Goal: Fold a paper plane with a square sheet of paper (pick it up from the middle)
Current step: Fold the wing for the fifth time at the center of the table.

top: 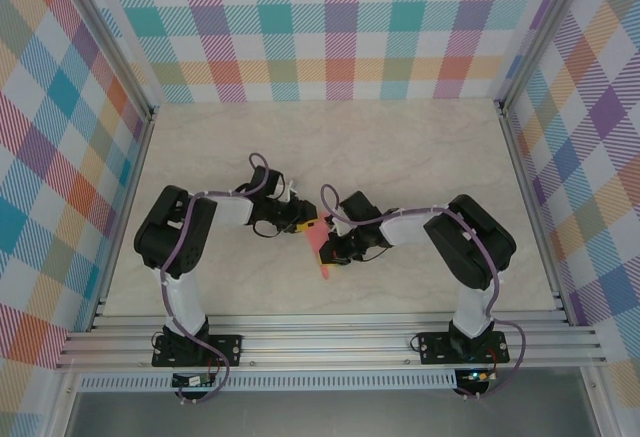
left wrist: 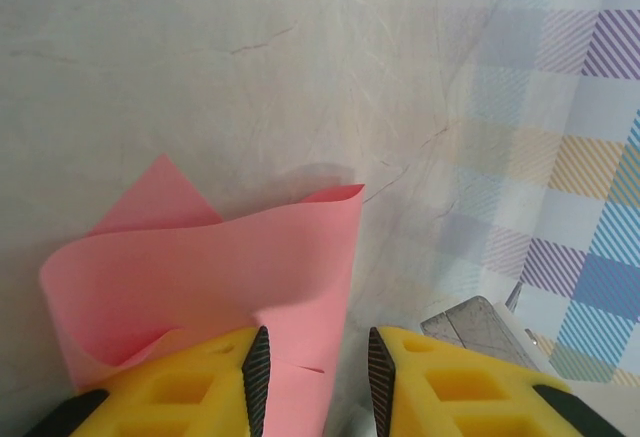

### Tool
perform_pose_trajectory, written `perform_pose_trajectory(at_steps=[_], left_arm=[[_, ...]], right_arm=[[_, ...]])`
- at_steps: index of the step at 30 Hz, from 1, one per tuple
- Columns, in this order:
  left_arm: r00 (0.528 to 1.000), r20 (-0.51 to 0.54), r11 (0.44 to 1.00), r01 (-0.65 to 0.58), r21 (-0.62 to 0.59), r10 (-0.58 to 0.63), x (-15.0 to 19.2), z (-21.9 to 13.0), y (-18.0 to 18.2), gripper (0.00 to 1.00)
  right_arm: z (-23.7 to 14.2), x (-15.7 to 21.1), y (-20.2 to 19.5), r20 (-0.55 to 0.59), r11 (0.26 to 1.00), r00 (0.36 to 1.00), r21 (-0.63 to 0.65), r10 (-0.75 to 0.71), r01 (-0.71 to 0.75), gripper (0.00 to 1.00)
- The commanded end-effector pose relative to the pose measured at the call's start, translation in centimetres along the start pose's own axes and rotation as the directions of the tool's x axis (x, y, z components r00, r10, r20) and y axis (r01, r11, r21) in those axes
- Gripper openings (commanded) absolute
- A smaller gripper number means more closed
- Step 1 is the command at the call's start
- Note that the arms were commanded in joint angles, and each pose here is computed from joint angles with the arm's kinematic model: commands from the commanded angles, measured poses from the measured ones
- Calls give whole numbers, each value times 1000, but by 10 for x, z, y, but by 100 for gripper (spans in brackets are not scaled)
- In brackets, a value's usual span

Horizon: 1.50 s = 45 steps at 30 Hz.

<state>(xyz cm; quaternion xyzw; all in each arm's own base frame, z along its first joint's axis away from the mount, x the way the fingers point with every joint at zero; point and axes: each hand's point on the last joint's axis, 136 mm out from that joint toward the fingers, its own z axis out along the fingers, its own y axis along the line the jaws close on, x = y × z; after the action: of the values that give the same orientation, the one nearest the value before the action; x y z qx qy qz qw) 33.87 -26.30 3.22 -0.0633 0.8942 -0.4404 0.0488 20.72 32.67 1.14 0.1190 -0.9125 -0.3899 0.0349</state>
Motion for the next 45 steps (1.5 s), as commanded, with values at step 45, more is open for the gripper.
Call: perform_pose_trajectory(at_steps=[45], left_arm=[[998,-17,994,-66,-85,65,52,10,-10,27]], right_arm=[[-34,5,14,28,1000,999,15,-15,14,9]])
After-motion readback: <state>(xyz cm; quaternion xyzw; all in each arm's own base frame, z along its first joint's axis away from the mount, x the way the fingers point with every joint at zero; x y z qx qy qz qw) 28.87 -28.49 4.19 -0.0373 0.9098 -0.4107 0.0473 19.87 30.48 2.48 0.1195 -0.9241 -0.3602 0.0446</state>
